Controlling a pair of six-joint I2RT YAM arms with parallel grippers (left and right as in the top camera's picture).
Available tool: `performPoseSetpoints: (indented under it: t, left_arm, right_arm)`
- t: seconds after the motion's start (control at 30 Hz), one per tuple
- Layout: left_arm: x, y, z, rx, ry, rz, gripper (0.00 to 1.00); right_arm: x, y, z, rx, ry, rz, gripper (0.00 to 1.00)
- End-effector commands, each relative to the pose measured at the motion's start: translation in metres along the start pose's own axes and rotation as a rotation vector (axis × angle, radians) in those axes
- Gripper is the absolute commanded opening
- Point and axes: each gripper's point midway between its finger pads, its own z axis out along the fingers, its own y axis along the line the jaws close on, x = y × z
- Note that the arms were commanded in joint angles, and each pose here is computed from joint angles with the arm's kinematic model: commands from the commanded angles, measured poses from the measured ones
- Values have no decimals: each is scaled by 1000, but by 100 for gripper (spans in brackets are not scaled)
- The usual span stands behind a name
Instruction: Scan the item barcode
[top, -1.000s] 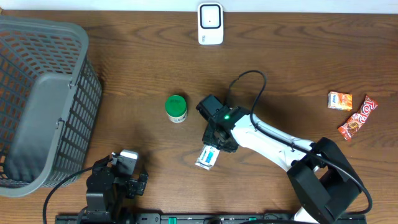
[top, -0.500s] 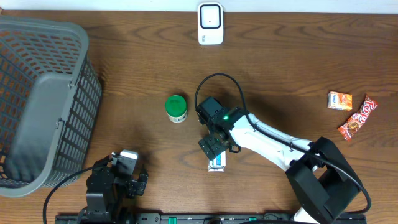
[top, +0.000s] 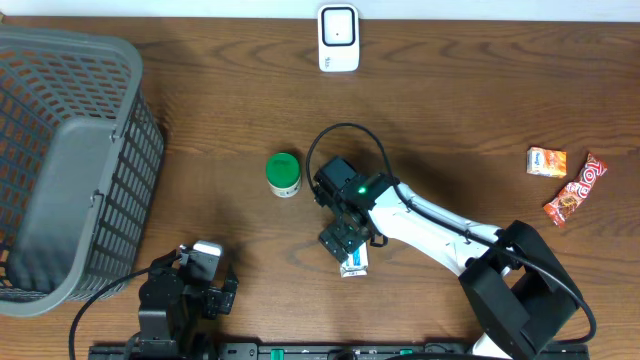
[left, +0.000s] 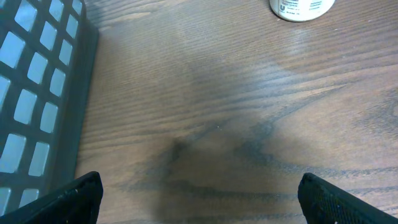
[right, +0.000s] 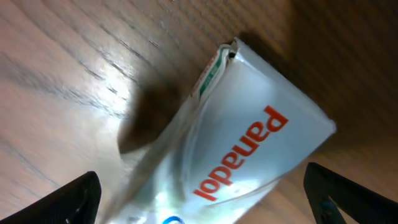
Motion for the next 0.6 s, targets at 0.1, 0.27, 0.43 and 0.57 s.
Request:
performPoseSetpoints:
  t: [0.1,0.27,0.43,0.57]
  left_arm:
    - [15,-5,3,19,55,-1,98]
    - [15,-5,3,19,55,-1,98]
    - [15,-5,3,19,55,-1,98]
    - [15,-5,3,19,55,-1,98]
  right_arm:
    - [-4,21,2,-115,8,370,97]
    - [-9,13,4,-75,-16,465,92]
    - [-4,6,14,-37,10,479,90]
    - [4,1,32,-23,67,496,88]
